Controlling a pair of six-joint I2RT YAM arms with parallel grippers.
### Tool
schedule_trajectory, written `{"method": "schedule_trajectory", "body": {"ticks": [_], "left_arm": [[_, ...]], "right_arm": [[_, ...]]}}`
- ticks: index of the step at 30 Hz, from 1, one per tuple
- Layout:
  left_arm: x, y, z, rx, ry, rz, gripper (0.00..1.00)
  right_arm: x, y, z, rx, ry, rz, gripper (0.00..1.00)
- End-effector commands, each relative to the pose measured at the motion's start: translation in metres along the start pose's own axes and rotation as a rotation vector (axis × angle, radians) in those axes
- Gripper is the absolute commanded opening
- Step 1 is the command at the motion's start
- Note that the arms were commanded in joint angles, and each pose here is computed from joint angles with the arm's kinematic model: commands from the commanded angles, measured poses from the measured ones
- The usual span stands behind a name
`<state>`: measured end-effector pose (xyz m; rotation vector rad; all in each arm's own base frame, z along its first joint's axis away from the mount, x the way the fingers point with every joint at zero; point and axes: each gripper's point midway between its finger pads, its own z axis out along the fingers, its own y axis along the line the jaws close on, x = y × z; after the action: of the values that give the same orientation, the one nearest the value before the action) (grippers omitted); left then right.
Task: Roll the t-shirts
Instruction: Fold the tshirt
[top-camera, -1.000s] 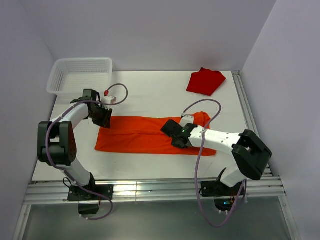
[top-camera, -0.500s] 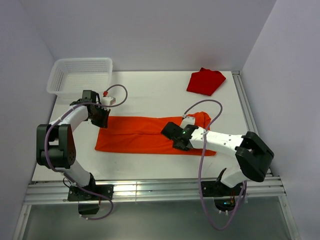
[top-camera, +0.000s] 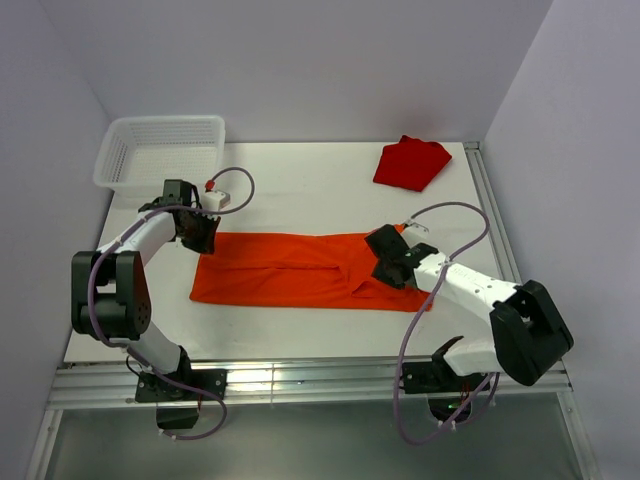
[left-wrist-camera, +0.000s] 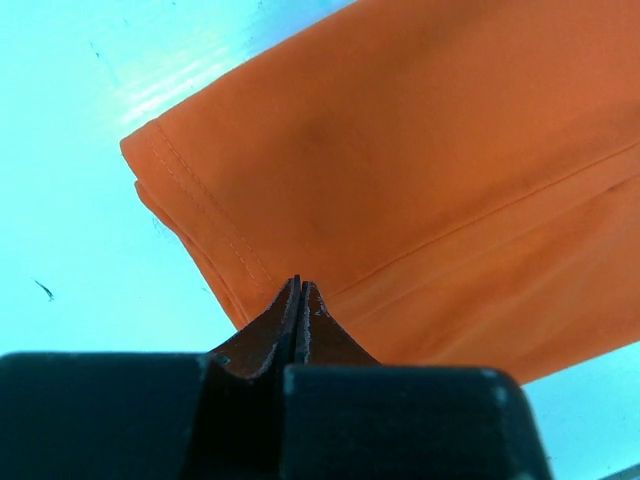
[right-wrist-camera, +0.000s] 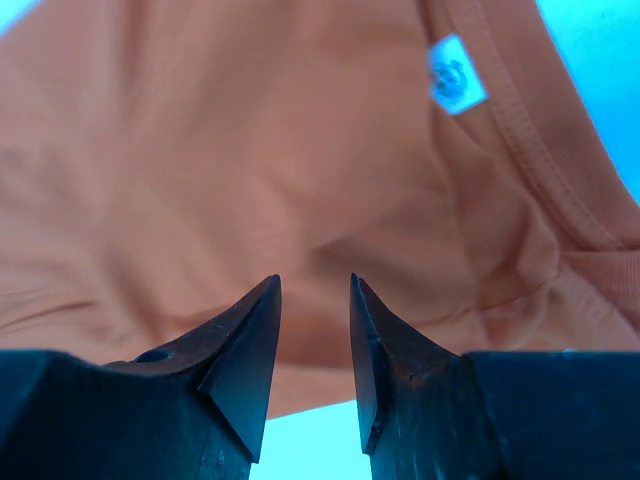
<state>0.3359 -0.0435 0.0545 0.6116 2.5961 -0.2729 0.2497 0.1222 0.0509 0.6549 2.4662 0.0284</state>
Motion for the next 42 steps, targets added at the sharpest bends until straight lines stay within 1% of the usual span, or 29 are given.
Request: {"method": "schedule_trajectory", "body": {"ticks": [1, 7, 12, 18, 22, 25, 28, 35, 39, 40, 42], "left_arm": [[-0.004, 0.001, 0.001, -0.014, -0.029, 0.011, 0.00], [0.007, 0.005, 0.011, -0.036, -0.002, 0.012, 0.00], [0.013, 0.012, 0.014, -0.062, 0.011, 0.009, 0.00], [0.020, 0.020, 0.017, -0.080, 0.030, -0.008, 0.00], [0.027, 0.020, 0.021, -0.073, 0.047, -0.016, 0.00], [0.027, 0.021, 0.021, -0.079, 0.046, -0.013, 0.00], [0.031, 0.032, 0.017, -0.091, 0.042, -0.037, 0.00], [0.027, 0.033, 0.010, -0.077, 0.026, -0.050, 0.01], [0.013, 0.029, -0.003, -0.059, -0.013, -0.046, 0.09], [0.007, 0.027, -0.008, -0.054, -0.032, -0.041, 0.12], [0.001, 0.026, -0.015, -0.049, -0.046, -0.038, 0.14]], "right_arm": [[0.007, -0.010, 0.016, -0.020, 0.038, 0.011, 0.41], [0.012, -0.042, 0.038, 0.025, 0.077, 0.073, 0.47], [0.007, -0.052, 0.043, 0.063, 0.092, 0.102, 0.48], [-0.004, -0.057, 0.041, 0.095, 0.078, 0.112, 0.51], [-0.010, -0.062, 0.038, 0.093, 0.070, 0.142, 0.54], [-0.019, -0.061, 0.035, 0.088, 0.054, 0.153, 0.55], [-0.028, -0.062, 0.032, 0.100, 0.039, 0.152, 0.57], [-0.047, -0.055, 0.024, 0.070, 0.011, 0.167, 0.59], [-0.076, -0.046, 0.017, 0.050, -0.033, 0.174, 0.64], [-0.082, -0.052, 0.020, 0.067, -0.029, 0.190, 0.64], [-0.097, -0.053, 0.025, 0.076, -0.037, 0.197, 0.65]]}}
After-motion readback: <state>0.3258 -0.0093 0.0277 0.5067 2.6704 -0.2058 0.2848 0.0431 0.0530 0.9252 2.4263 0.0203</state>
